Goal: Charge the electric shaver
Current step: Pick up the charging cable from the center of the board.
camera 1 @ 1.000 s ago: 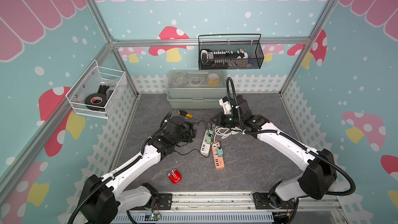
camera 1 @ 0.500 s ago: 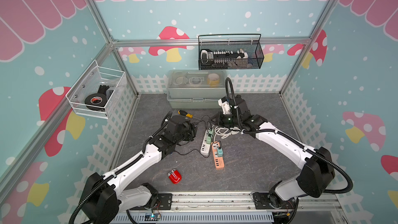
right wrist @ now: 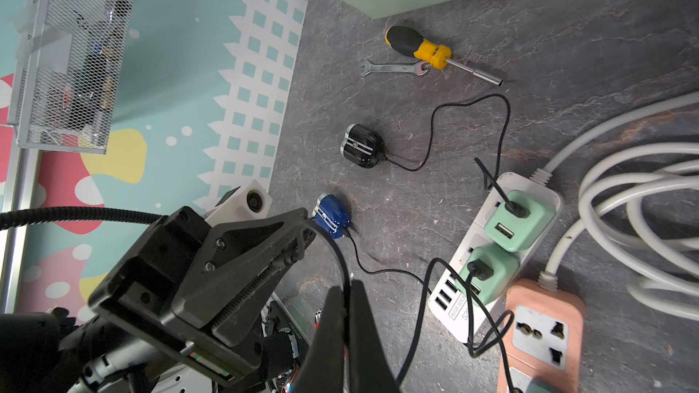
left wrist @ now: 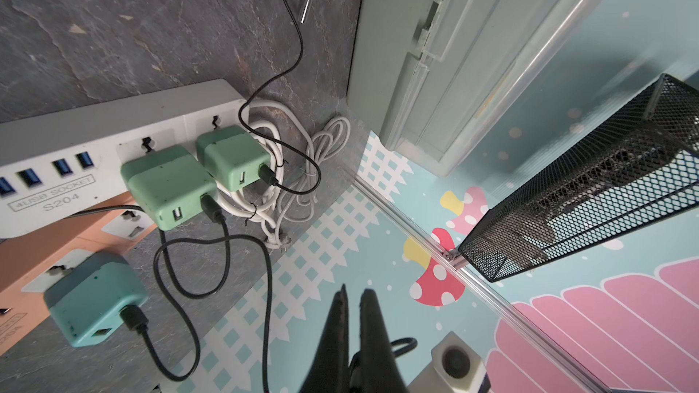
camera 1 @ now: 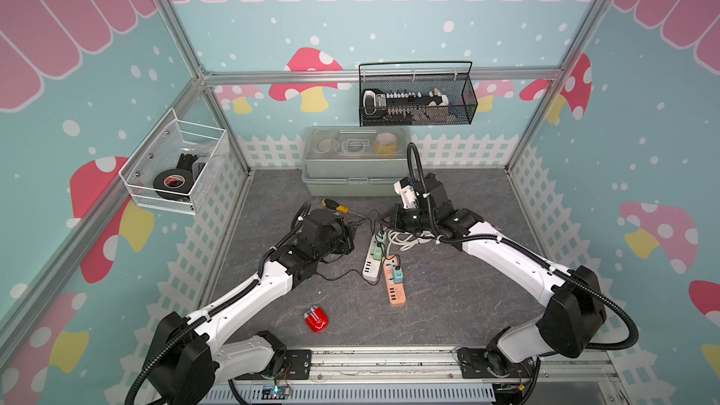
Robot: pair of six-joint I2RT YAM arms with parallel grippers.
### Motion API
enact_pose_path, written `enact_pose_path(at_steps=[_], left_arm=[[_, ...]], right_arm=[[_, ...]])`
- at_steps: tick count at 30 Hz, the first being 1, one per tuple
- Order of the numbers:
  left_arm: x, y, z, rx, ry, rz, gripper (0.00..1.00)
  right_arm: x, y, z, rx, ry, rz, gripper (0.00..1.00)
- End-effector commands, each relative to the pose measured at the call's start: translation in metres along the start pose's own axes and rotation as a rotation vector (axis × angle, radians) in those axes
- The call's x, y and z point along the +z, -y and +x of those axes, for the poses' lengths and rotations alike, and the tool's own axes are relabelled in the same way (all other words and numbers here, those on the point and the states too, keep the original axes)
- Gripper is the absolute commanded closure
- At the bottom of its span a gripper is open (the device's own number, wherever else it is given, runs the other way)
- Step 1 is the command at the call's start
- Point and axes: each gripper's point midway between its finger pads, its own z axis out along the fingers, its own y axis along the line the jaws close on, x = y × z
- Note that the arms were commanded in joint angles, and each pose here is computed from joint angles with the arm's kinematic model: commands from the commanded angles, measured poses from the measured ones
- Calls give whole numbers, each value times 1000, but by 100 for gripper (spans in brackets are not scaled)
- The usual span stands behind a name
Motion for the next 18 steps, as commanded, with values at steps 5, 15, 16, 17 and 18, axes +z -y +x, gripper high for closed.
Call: enact_pose_path(at_steps=[5, 15, 16, 17, 18], left_arm=[[0, 37, -7, -191, -71, 134, 100], [-3, 94, 45, 314, -460, 300, 100], [-6, 97, 51, 343, -488, 312, 100], [-7, 99, 56, 372, -504, 317, 100], [-9, 101, 58, 406, -509, 320, 100]], right_arm=[[-31, -22, -2, 31, -11, -69, 60], [-59, -57, -63, 236, 52, -350, 32], [-54, -58, -67, 250, 46, -369, 32], [-49, -60, -71, 269, 38, -387, 32], [-44, -63, -75, 294, 27, -414, 33]])
